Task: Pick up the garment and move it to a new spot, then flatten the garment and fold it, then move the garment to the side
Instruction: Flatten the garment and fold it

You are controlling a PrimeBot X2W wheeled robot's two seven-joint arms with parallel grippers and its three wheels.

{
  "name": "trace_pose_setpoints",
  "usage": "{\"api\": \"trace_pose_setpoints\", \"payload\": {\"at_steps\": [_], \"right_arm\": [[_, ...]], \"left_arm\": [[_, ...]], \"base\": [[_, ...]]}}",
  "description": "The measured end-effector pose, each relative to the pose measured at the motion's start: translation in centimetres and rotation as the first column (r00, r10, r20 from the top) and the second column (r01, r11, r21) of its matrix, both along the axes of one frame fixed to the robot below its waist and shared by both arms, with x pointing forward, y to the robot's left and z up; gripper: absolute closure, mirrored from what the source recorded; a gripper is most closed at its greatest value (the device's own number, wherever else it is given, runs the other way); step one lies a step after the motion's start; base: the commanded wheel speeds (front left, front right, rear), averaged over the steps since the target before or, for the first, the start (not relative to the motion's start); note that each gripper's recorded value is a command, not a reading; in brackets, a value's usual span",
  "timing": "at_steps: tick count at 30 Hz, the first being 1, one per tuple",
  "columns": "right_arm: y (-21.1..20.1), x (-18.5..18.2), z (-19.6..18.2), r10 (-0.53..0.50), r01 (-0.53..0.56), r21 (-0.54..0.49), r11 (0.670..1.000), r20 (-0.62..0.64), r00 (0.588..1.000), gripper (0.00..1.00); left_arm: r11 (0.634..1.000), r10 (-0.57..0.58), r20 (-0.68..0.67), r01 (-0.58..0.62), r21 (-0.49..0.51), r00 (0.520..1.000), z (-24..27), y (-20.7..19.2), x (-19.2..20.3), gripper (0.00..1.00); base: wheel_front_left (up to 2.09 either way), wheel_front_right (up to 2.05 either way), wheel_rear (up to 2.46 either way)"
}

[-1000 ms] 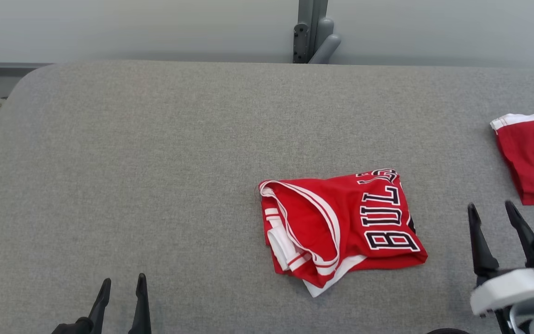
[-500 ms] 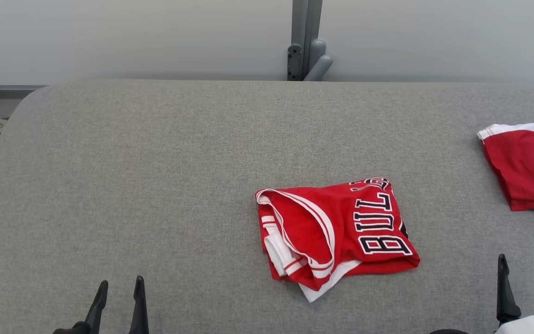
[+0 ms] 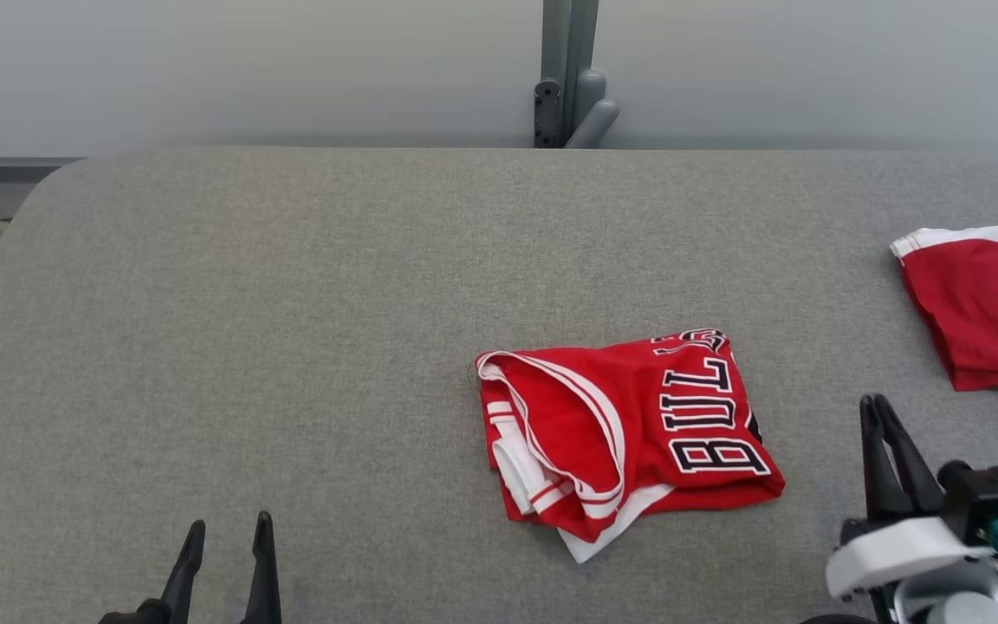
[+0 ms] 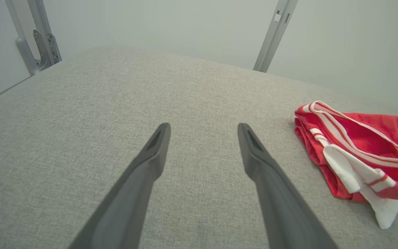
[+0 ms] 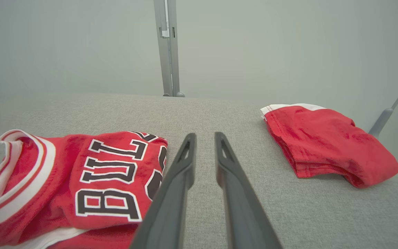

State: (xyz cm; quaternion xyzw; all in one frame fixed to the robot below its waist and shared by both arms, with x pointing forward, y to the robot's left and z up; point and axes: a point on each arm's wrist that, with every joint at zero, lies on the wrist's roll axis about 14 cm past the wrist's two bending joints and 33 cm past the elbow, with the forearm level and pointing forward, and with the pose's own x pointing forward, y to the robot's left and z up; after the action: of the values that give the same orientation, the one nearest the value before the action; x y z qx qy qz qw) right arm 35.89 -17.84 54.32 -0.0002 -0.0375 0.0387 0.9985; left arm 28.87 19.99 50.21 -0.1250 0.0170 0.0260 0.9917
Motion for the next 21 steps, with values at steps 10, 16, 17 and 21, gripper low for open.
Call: {"api": "trace_pose_setpoints", "payload": {"at_steps": [10, 16, 17, 21], "right_arm": [[7.5, 5.7, 0.2, 0.209, -0.209, -0.054, 0.976, -0.002, 0.978, 1.0], [11.5, 6.9, -4.7, 0.319, -0.331, -0.071, 0.941, -0.145, 0.937, 1.0], [12.3, 6.9, -5.3, 0.34, -0.354, -0.069, 0.933, -0.159, 0.927, 1.0], [16.8, 5.4, -6.9, 0.468, -0.485, -0.046, 0.873, -0.192, 0.862, 1.0]], "left_arm": [[1.0, -0.012, -0.009, 0.012, 0.004, 1.0, -0.1, -0.4, 1.9, 0.0], [1.0, -0.005, -0.041, 0.006, 0.017, 0.999, -1.0, -0.1, 3.0, 0.0], [1.0, 0.007, -0.047, -0.006, 0.019, 0.999, -1.1, 0.3, 2.9, 0.0], [0.997, 0.068, -0.08, -0.065, 0.031, 0.994, -2.0, 2.1, 2.0, 0.0]], "base": [[0.0, 0.0, 0.0], [0.0, 0.0, 0.0], [0.0, 0.0, 0.0], [0.0, 0.0, 0.0]]}}
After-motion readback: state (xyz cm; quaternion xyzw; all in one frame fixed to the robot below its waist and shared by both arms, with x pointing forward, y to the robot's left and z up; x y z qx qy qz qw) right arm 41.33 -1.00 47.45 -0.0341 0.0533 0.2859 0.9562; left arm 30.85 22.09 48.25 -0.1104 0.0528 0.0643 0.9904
